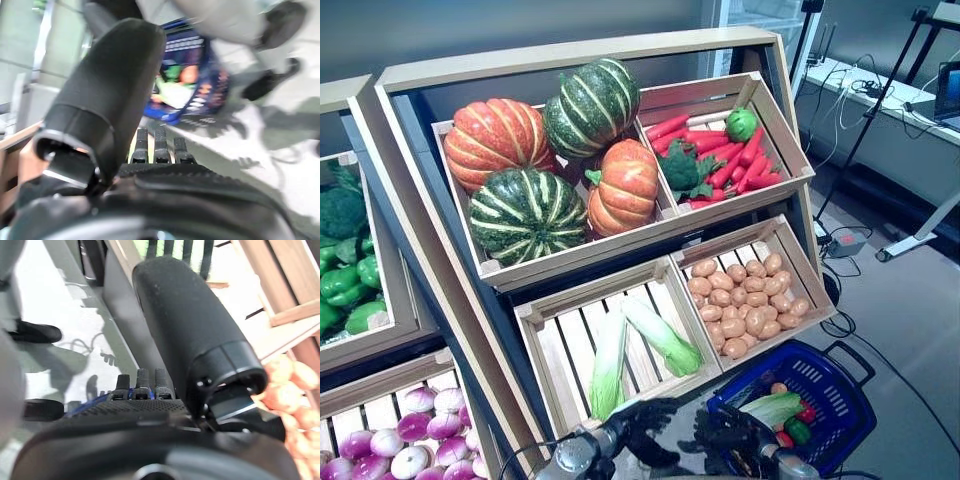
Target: Put vegetables into the basket
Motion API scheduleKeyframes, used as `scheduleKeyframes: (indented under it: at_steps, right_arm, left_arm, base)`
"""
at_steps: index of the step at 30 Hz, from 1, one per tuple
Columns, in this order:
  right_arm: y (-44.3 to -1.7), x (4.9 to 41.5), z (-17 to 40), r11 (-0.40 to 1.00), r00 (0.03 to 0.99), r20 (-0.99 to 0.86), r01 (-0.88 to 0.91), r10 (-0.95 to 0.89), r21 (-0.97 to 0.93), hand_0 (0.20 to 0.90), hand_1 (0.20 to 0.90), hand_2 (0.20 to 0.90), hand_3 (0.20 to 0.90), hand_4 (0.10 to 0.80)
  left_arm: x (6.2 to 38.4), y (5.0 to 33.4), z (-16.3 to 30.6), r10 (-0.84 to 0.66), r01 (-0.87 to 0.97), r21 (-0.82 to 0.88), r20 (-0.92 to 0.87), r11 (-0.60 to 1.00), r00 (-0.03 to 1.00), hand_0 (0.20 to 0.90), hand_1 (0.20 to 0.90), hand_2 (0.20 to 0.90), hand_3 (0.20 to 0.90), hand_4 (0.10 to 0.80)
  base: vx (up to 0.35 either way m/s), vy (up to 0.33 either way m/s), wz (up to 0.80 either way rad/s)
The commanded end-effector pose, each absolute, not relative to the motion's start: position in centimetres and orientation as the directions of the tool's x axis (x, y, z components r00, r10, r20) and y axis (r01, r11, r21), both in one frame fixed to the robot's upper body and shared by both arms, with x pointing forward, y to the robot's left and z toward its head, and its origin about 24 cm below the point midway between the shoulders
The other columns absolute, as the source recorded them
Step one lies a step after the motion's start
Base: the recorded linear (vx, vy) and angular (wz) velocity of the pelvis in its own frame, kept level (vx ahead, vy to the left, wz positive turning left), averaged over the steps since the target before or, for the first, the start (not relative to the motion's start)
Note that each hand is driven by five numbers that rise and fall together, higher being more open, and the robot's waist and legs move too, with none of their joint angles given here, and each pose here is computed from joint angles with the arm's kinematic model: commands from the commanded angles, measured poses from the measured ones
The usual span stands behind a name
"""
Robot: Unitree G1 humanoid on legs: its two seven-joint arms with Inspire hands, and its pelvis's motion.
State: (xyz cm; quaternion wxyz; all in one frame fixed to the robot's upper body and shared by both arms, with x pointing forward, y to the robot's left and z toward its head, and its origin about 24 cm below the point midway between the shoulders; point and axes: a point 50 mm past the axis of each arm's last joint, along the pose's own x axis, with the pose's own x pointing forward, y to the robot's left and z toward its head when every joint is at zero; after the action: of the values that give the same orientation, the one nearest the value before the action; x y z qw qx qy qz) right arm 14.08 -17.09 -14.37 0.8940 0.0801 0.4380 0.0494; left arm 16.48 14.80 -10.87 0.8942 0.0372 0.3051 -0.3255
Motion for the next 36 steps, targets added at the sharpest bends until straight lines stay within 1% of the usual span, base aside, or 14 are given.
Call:
scheduleKeyframes:
  at_steps: [1, 2, 4, 6, 8, 11, 15, 16, 17, 19, 24, 28, 31, 36]
  right_arm:
    - [-16.6, 18.8, -11.6, 0.984, 0.756, -0.636, -0.056, 0.154, 0.171, 0.9, 0.9, 0.9, 0.9, 0.8]
    - [-16.5, 18.8, -11.5, 0.983, 0.759, -0.632, -0.058, 0.156, 0.174, 0.9, 0.9, 0.9, 0.9, 0.8]
    - [-15.9, 18.7, -11.3, 0.98, 0.772, -0.612, -0.069, 0.17, 0.186, 0.9, 0.9, 0.9, 0.9, 0.8]
    - [-15.6, 18.9, -10.9, 0.979, 0.786, -0.594, -0.072, 0.175, 0.193, 0.9, 0.9, 0.9, 0.9, 0.8]
    - [-15.2, 19.1, -10.6, 0.977, 0.798, -0.576, -0.074, 0.177, 0.198, 0.9, 0.9, 0.9, 0.9, 0.8]
    - [-14.8, 18.8, -10.2, 0.976, 0.812, -0.56, -0.047, 0.162, 0.214, 0.9, 0.9, 0.9, 0.9, 0.8]
    - [-14.7, 18.0, -10.0, 0.974, 0.818, -0.556, -0.022, 0.147, 0.224, 0.9, 0.9, 0.9, 0.9, 0.8]
    - [-14.8, 17.6, -10.0, 0.974, 0.817, -0.56, -0.01, 0.139, 0.227, 0.9, 0.9, 0.9, 0.9, 0.8]
    - [-14.8, 17.5, -10.0, 0.973, 0.817, -0.561, -0.007, 0.138, 0.229, 0.9, 0.9, 0.9, 0.9, 0.8]
    - [-14.9, 16.9, -10.3, 0.972, 0.811, -0.571, 0.012, 0.128, 0.235, 0.9, 0.9, 0.9, 0.9, 0.8]
    - [-14.3, 16.8, -10.1, 0.969, 0.816, -0.56, 0.003, 0.142, 0.249, 0.9, 0.9, 0.9, 0.9, 0.8]
    - [-14.2, 17.5, -9.7, 0.967, 0.825, -0.541, -0.023, 0.161, 0.253, 0.9, 0.9, 0.9, 0.9, 0.8]
    - [-14.3, 17.8, -9.6, 0.968, 0.823, -0.541, -0.04, 0.174, 0.249, 0.9, 0.9, 0.9, 0.9, 0.8]
    - [-14.4, 18.2, -9.3, 0.97, 0.827, -0.534, -0.051, 0.174, 0.237, 0.9, 0.9, 0.9, 0.9, 0.8]
  left_arm:
    - [21.1, 12.5, -6.3, -0.744, 0.65, -0.37, -0.241, 0.664, 0.622, 0.9, 0.9, 0.9, 0.9, 0.8]
    - [21.2, 12.4, -5.9, -0.755, 0.647, -0.408, -0.202, 0.644, 0.624, 0.9, 0.9, 0.9, 0.9, 0.8]
    - [22.2, 12.4, -4.0, -0.735, 0.619, -0.518, -0.029, 0.59, 0.677, 0.9, 0.9, 0.9, 0.9, 0.8]
    - [23.0, 12.9, -2.8, -0.692, 0.607, -0.522, 0.042, 0.6, 0.72, 0.9, 0.9, 0.9, 0.9, 0.8]
    - [23.7, 13.8, -1.9, -0.615, 0.568, -0.452, 0.054, 0.688, 0.787, 0.9, 0.9, 0.9, 0.9, 0.8]
    - [25.0, 15.6, 0.0, -0.436, 0.439, -0.259, 0.074, 0.86, 0.897, 0.9, 0.9, 0.9, 0.9, 0.8]
    - [25.7, 17.3, 2.5, -0.274, 0.281, -0.034, 0.147, 0.959, 0.951, 0.9, 0.9, 0.9, 0.9, 0.8]
    - [25.9, 17.9, 3.7, -0.209, 0.198, 0.07, 0.193, 0.978, 0.959, 0.9, 0.9, 0.9, 0.9, 0.8]
    - [26.0, 17.9, 3.8, -0.202, 0.187, 0.089, 0.199, 0.978, 0.959, 0.9, 0.9, 0.9, 0.9, 0.8]
    - [26.3, 18.2, 4.6, -0.13, 0.077, 0.216, 0.244, 0.973, 0.961, 0.9, 0.9, 0.9, 0.9, 0.8]
    - [27.9, 18.5, 5.6, -0.024, -0.1, 0.383, 0.306, 0.918, 0.952, 0.9, 0.9, 0.9, 0.9, 0.8]
    - [30.1, 18.1, 7.1, 0.044, -0.216, 0.44, 0.368, 0.871, 0.929, 0.9, 0.9, 0.9, 0.9, 0.8]
    - [31.0, 17.7, 7.2, 0.086, -0.262, 0.457, 0.37, 0.85, 0.925, 0.9, 0.9, 0.9, 0.9, 0.8]
    - [32.4, 17.5, 7.6, 0.142, -0.327, 0.467, 0.387, 0.822, 0.911, 0.9, 0.9, 0.9, 0.9, 0.8]
  base:
    - [0.0, 0.0, 0.0]
    - [0.0, 0.0, 0.0]
    - [0.0, 0.0, 0.0]
    - [0.0, 0.0, 0.0]
    - [0.039, -0.012, 0.04]
    - [0.057, -0.015, 0.03]
    - [0.067, -0.017, 0.12]
    - [0.077, -0.021, 0.04]
    - [0.087, -0.026, 0.04]
    - [0.071, -0.023, 0.01]
    - [0.017, -0.011, 0.0]
    - [-0.07, -0.021, 0.18]
    - [-0.029, 0.012, 0.4]
    - [-0.049, 0.058, -0.13]
